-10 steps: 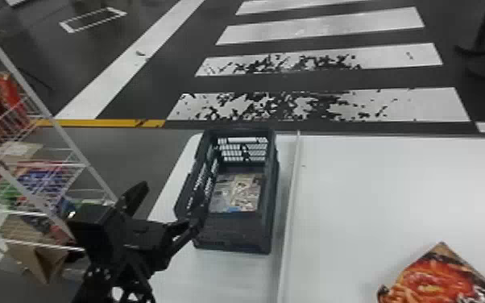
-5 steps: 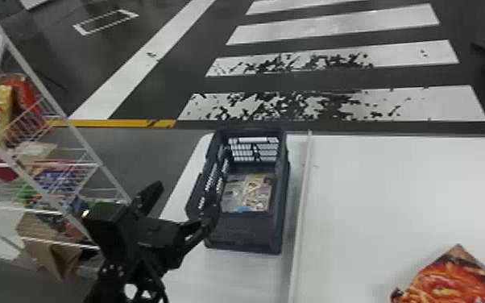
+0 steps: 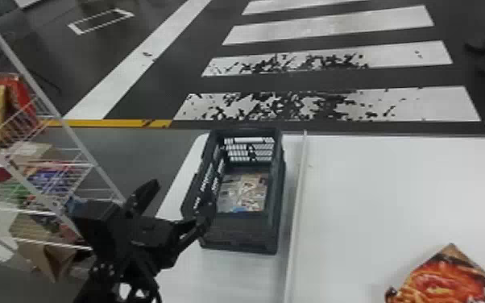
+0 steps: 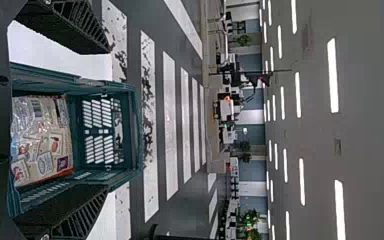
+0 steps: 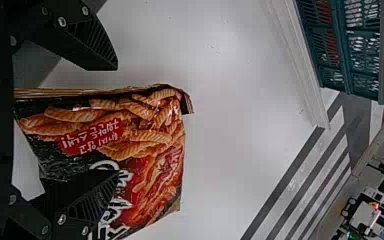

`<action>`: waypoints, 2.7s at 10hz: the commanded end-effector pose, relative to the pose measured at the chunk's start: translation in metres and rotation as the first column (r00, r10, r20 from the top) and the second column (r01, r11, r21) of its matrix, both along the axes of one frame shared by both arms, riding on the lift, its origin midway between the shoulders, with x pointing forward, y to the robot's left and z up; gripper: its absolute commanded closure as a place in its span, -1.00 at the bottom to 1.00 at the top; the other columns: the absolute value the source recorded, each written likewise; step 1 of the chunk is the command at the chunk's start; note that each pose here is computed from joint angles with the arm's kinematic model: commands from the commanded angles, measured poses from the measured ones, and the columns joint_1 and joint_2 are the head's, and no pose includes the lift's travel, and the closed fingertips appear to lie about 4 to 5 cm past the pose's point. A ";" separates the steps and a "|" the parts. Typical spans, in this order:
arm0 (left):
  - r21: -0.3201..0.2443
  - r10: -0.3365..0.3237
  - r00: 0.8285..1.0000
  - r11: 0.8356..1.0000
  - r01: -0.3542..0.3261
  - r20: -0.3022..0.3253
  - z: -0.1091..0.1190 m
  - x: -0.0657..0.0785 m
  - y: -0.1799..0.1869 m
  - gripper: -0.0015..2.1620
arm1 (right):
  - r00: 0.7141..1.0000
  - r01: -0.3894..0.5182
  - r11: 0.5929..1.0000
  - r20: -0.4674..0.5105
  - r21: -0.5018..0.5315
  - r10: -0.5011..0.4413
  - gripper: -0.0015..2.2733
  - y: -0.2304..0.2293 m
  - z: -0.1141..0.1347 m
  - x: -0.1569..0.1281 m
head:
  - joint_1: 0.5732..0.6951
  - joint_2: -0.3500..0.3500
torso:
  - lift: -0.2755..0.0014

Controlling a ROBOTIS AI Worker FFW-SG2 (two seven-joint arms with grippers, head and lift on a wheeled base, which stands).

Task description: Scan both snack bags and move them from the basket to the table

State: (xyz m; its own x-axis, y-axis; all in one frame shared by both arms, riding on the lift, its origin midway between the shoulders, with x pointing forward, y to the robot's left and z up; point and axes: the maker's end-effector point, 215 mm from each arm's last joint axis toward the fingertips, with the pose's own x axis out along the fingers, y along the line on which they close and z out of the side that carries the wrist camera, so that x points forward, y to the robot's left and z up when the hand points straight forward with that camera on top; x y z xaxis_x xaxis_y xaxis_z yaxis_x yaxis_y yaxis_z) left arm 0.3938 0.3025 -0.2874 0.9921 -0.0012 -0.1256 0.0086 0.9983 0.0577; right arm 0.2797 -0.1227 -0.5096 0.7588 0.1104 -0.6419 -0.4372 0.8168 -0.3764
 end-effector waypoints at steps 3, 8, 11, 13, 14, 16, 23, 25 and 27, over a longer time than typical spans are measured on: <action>-0.008 -0.010 1.000 1.000 0.010 0.007 0.004 0.000 -0.003 -0.97 | 1.000 -0.013 1.000 -0.010 -0.029 0.012 -0.45 -0.007 -0.004 -0.003 | 1.00 0.84 | 0.28; -0.028 -0.024 1.000 0.999 0.024 -0.005 -0.002 0.002 -0.008 -0.97 | 0.978 0.007 0.999 0.209 0.036 -0.014 0.98 0.004 0.056 0.023 | 1.00 0.82 | 0.28; -0.031 -0.027 1.000 0.999 0.027 -0.006 -0.002 0.002 -0.009 -0.97 | 0.964 0.102 0.964 0.214 0.247 -0.156 0.98 -0.012 0.101 0.051 | 1.00 0.80 | 0.28; -0.042 -0.037 0.999 0.998 0.037 -0.004 -0.003 0.002 -0.016 -0.97 | 0.948 0.165 0.886 0.177 0.434 -0.264 0.98 -0.021 0.137 0.070 | 1.00 0.71 | 0.28; -0.043 -0.037 0.999 0.998 0.037 -0.002 -0.001 0.003 -0.016 -0.97 | 0.943 0.201 0.821 0.123 0.534 -0.311 0.98 -0.028 0.146 0.075 | 1.00 0.66 | 0.28; -0.040 -0.039 0.999 0.998 0.038 -0.003 -0.002 0.003 -0.017 -0.97 | 0.917 0.280 0.651 0.003 0.706 -0.398 0.98 -0.047 0.158 0.081 | 1.00 0.58 | 0.28; -0.055 -0.057 0.998 0.997 0.056 -0.006 -0.007 0.006 -0.028 -0.97 | 0.796 0.526 0.215 -0.387 0.823 -0.465 0.98 -0.115 0.105 0.062 | 1.00 0.30 | 0.28; -0.054 -0.063 0.998 0.997 0.062 -0.010 -0.009 0.005 -0.032 -0.97 | 0.763 0.564 0.255 -0.378 0.785 -0.524 0.98 -0.141 0.092 0.054 | 1.00 0.14 | 0.28; -0.052 -0.070 0.997 0.996 0.070 -0.012 -0.009 0.004 -0.037 -0.97 | 0.733 0.592 0.292 -0.351 0.751 -0.583 0.73 -0.168 0.084 0.049 | 1.00 0.03 | 0.28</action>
State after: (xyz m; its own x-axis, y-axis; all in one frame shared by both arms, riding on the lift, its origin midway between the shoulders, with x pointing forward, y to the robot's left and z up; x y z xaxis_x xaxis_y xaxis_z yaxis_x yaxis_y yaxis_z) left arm 0.3982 0.2666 -0.2971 0.9876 -0.0761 -0.1373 0.0774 0.9970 0.0043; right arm 0.3294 -0.2836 -0.4243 0.8376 0.0963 -0.5377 0.2794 0.7703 0.5732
